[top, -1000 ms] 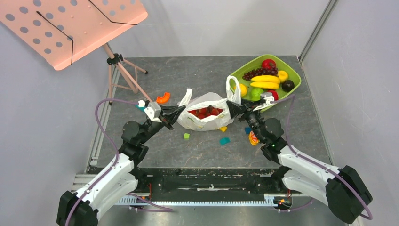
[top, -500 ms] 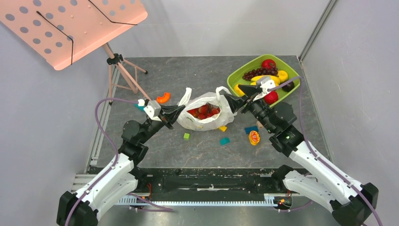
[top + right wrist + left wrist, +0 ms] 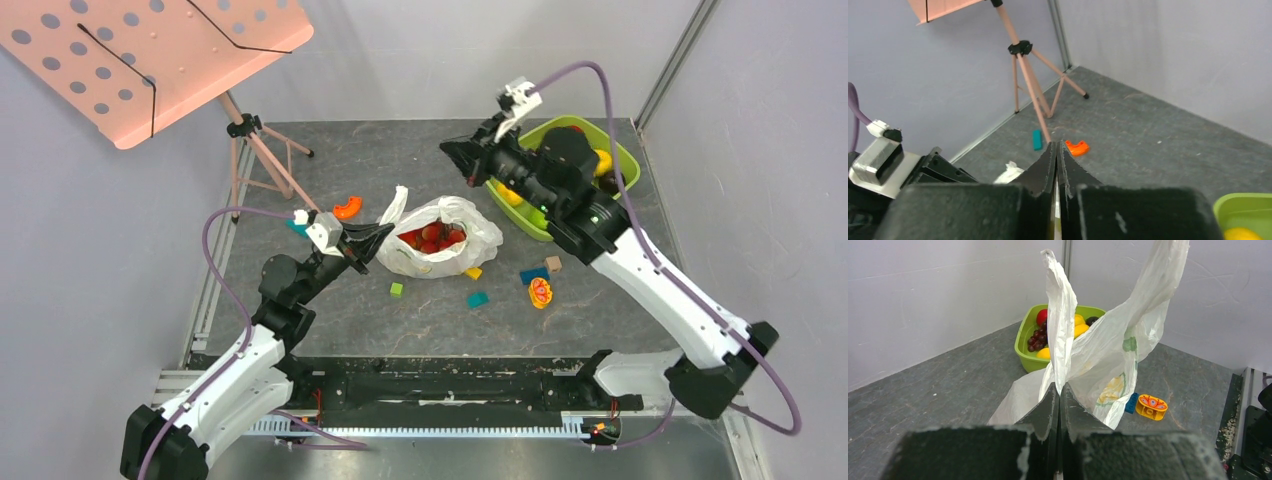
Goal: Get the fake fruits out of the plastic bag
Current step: Adjust the plastic bag at the center of the board.
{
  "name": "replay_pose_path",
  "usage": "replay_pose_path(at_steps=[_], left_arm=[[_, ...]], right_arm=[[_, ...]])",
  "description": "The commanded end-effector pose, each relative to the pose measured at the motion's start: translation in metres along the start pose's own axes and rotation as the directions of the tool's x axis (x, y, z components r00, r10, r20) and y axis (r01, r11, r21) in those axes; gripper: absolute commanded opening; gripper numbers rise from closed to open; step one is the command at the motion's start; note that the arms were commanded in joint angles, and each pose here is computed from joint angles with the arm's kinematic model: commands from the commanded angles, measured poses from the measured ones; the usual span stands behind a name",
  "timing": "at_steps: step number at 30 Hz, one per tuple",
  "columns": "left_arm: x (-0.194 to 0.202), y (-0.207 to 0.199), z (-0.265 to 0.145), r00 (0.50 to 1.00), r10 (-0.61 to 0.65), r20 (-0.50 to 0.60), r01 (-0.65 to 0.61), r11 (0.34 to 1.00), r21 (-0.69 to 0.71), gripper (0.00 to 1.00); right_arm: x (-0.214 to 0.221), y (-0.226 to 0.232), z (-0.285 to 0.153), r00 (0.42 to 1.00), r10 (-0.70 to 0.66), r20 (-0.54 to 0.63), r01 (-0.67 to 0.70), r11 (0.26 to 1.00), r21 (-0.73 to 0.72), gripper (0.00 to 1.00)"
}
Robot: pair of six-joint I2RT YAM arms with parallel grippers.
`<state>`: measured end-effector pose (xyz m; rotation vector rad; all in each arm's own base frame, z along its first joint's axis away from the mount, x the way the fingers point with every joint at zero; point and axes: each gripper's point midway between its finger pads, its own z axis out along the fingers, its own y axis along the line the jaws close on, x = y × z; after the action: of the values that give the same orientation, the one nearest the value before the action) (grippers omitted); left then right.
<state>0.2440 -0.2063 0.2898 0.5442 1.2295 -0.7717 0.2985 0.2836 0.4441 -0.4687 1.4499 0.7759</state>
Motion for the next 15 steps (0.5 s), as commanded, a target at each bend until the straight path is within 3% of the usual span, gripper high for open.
replay_pose_path(at_steps=[1, 6, 11, 15], left_arm=[[-0.028, -0.006, 0.006, 0.997, -0.013, 0.072, 0.012, 1.0, 0.027, 0.02], [-0.029, -0.006, 0.006, 0.997, -0.018, 0.074, 0.016, 1.0, 0.027, 0.02], [-0.028, -0.005, 0.006, 0.997, -0.021, 0.074, 0.02, 1.0, 0.022, 0.02], [-0.027, -0.004, 0.006, 0.997, -0.027, 0.073, 0.026, 1.0, 0.016, 0.02]], right_arm=[[0.009, 0.024, 0.019, 0.989, 0.103, -0.103, -0.104, 0.995, -0.003, 0.0], [0.05, 0.046, 0.035, 0.97, 0.096, -0.223, -0.086, 0.995, 0.055, 0.0], [0.085, 0.027, 0.035, 0.949, 0.094, -0.301, -0.035, 0.98, 0.195, 0.0], [0.115, 0.023, 0.026, 0.924, 0.096, -0.371, -0.019, 0.978, 0.207, 0.0]])
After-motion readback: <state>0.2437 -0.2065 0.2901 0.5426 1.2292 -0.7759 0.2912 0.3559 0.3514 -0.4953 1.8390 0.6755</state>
